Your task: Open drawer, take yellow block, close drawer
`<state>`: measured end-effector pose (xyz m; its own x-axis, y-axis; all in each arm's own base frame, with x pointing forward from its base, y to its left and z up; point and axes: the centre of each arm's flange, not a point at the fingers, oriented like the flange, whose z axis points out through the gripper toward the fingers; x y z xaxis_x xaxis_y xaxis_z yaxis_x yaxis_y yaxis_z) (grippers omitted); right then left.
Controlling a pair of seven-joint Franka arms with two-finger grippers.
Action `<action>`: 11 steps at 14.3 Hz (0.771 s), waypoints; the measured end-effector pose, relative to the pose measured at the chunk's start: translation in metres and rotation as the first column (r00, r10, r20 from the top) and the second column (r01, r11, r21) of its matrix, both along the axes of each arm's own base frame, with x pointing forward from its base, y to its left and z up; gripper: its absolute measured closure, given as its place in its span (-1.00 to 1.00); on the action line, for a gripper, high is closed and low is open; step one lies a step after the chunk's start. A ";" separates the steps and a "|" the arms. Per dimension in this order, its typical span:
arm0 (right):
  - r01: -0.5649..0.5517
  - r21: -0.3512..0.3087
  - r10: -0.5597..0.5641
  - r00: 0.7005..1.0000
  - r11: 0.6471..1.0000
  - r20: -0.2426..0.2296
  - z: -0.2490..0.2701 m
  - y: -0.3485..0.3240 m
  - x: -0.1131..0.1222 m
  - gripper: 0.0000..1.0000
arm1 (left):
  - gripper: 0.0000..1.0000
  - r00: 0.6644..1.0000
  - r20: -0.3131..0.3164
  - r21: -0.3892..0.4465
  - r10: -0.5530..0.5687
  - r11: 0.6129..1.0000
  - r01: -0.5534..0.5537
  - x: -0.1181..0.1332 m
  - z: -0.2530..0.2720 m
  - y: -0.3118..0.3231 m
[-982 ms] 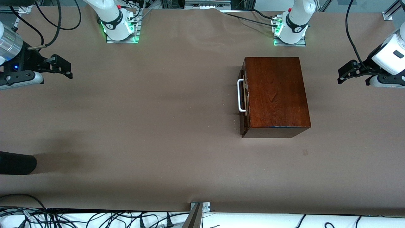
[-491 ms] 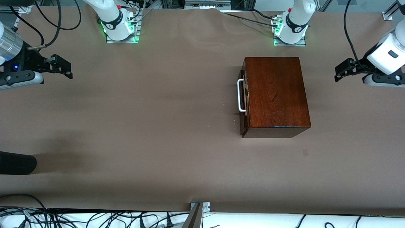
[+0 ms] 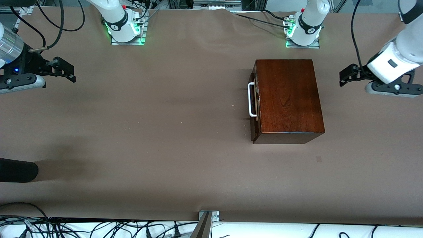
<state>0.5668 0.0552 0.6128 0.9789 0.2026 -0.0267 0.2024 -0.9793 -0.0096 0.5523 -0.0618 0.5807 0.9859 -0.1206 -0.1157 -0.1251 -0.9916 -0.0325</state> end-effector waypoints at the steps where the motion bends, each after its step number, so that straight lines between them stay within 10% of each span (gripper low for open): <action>1: 0.000 0.000 0.000 1.000 1.000 0.002 0.000 0.000 0.000 -1.00 | -1.00 1.000 -0.004 -0.001 -0.031 1.000 0.031 -0.001 -0.002 -0.017; 11: -0.004 0.004 0.004 0.999 1.000 0.044 0.004 0.003 0.005 -1.00 | -1.00 0.999 -0.024 -0.049 0.048 0.998 -0.049 -0.017 -0.099 -0.259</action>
<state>0.5714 0.0580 0.6165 0.9783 0.2064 0.0171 0.2065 -0.9784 -0.0048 0.5348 -0.3210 0.4818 0.9880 -0.0787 -0.1330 -0.0768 -0.9969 0.0195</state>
